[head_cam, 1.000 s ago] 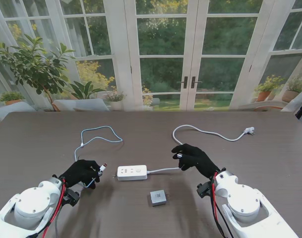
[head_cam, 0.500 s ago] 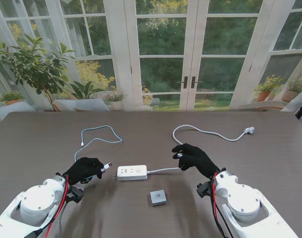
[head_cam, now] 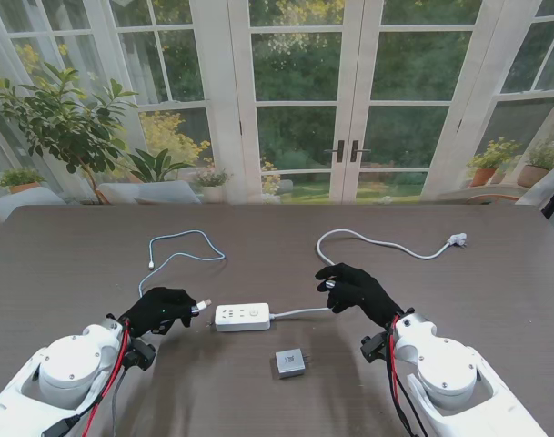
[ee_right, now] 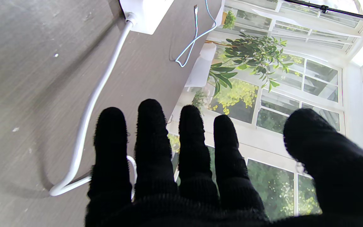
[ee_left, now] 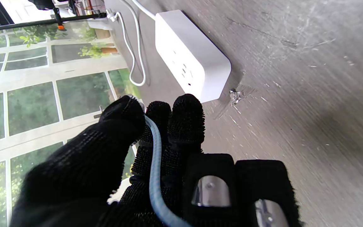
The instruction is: Set up the charging station
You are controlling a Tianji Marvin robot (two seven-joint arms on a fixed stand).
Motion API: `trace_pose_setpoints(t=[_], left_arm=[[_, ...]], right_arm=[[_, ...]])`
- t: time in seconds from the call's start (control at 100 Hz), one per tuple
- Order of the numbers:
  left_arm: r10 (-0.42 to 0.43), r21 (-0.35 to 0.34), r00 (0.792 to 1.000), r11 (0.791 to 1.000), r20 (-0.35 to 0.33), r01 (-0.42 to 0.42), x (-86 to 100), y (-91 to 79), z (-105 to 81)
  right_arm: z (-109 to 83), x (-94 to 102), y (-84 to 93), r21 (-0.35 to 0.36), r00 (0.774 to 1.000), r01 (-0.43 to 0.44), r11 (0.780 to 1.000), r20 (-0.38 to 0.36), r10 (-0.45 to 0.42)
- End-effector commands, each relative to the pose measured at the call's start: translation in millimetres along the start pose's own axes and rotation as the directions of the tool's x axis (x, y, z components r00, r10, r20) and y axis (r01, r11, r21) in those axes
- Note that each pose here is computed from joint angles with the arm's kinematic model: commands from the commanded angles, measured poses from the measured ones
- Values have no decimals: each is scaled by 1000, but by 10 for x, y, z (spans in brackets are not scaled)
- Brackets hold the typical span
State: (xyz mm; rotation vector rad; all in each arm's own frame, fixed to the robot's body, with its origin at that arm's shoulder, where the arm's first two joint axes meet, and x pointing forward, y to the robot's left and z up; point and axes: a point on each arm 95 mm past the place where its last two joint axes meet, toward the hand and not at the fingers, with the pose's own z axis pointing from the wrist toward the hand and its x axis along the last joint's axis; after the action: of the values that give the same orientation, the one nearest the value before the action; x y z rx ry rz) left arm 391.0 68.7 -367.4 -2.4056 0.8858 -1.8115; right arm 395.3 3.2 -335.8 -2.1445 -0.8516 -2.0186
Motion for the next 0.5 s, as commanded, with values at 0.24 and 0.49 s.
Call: trace_pose_setpoints(t=[0.24, 0.49], left_arm=[[-18, -5, 999, 1000, -29, 18, 25, 30, 52], [-25, -4, 998, 1000, -49, 24, 45, 31, 102]], right_arm=[[-2, -10, -38, 20, 1000, -11, 1000, 3, 11], [-3, -10, -33, 17, 1000, -16, 1000, 4, 16]])
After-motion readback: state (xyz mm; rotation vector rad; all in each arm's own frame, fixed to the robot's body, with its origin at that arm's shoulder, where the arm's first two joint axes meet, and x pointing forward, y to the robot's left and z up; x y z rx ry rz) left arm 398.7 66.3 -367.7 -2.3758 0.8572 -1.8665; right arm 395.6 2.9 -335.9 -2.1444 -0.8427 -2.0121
